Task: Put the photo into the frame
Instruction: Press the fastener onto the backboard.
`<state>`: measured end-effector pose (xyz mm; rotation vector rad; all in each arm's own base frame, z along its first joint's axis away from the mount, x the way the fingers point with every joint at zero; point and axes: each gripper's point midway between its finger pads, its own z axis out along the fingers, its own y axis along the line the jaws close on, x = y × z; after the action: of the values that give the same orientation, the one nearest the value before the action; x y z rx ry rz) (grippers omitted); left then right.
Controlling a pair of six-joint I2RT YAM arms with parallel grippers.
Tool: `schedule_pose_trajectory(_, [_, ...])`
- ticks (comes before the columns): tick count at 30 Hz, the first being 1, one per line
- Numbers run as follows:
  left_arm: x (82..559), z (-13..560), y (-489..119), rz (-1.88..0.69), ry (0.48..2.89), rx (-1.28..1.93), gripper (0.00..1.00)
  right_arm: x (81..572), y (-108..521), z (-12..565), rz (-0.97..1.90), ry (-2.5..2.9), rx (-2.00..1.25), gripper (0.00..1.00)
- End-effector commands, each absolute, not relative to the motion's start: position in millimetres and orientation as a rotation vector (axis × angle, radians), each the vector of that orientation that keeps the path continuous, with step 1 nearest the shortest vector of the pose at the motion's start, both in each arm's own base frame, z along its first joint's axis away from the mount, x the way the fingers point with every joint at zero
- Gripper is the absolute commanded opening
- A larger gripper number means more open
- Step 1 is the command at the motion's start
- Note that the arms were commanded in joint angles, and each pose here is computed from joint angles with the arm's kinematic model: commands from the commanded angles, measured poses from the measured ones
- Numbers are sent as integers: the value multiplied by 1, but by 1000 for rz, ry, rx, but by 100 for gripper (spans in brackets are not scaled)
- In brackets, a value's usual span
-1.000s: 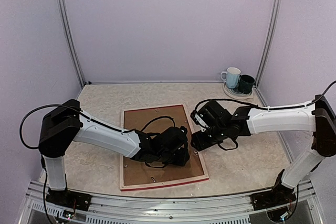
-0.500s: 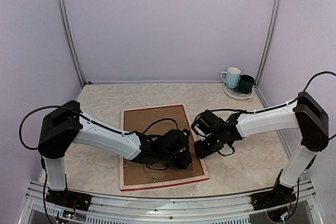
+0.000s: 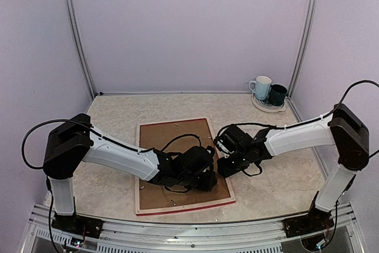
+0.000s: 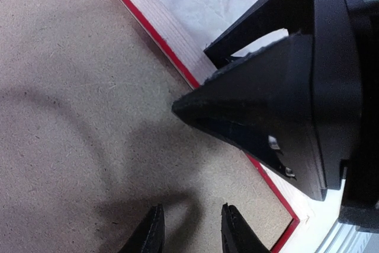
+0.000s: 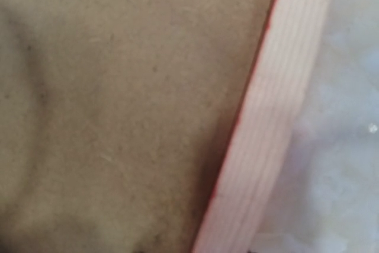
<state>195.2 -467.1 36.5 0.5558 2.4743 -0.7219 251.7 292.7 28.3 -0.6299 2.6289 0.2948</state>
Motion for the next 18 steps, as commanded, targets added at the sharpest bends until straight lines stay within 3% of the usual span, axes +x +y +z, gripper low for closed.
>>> schedule_pose_trajectory(1, [187,19,-466,-688,2512,603,34,241,272,27,219,2667,-657,36])
schedule_pose_trajectory(9, [187,17,-465,-683,2518,601,34,254,280,77,267,2559,-629,36])
schedule_pose_trajectory(18, [188,17,-464,-673,2517,602,34,239,269,22,205,2677,-659,35])
